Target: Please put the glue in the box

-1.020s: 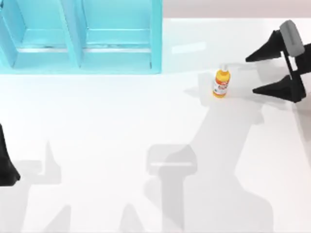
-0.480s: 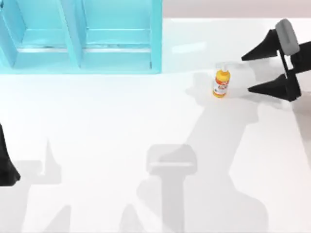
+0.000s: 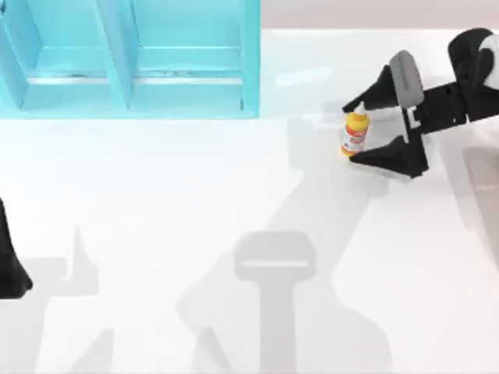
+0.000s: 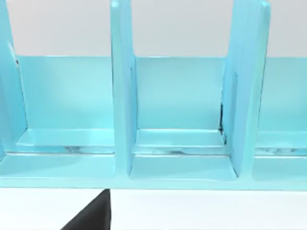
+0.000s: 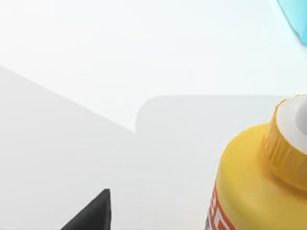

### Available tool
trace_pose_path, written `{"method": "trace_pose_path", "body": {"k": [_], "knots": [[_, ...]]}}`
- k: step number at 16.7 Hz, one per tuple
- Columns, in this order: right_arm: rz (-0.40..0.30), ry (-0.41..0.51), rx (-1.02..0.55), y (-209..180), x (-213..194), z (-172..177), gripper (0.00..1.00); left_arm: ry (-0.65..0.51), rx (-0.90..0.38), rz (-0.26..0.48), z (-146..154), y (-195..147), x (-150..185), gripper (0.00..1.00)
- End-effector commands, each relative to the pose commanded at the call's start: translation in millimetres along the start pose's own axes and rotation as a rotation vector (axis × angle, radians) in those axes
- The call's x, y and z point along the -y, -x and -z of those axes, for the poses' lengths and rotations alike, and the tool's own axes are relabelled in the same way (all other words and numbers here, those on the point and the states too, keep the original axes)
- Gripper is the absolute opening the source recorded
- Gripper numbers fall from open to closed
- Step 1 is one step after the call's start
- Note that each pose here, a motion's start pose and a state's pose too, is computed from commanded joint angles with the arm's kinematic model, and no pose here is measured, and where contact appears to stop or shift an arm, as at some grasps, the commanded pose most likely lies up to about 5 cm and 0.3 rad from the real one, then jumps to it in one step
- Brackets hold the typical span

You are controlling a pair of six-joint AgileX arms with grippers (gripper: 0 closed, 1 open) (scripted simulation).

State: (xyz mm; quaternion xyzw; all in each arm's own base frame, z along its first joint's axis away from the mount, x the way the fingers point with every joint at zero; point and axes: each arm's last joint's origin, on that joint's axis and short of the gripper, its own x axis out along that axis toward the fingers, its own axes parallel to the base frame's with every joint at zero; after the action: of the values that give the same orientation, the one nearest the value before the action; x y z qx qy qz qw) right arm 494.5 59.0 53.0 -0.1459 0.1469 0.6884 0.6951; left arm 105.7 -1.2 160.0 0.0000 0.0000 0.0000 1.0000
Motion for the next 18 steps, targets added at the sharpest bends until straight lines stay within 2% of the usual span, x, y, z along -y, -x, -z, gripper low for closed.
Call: {"method": "trace_pose_path", "body": {"k": [4, 10, 18], "knots": [[0.002, 0.001, 0.001, -18.0, -1.6, 2.1, 1.0, 0.0, 0.0, 0.0, 0.0, 0.0, 0.0, 1.0], [0.001, 0.001, 0.0, -20.7, -1.7, 0.7, 1.0, 0.0, 0.0, 0.0, 0.0, 0.0, 0.0, 1.0], [0.001, 0.001, 0.0, -20.7, -1.7, 0.7, 0.4, 0.0, 0.0, 0.0, 0.0, 0.0, 0.0, 1.0]]}}
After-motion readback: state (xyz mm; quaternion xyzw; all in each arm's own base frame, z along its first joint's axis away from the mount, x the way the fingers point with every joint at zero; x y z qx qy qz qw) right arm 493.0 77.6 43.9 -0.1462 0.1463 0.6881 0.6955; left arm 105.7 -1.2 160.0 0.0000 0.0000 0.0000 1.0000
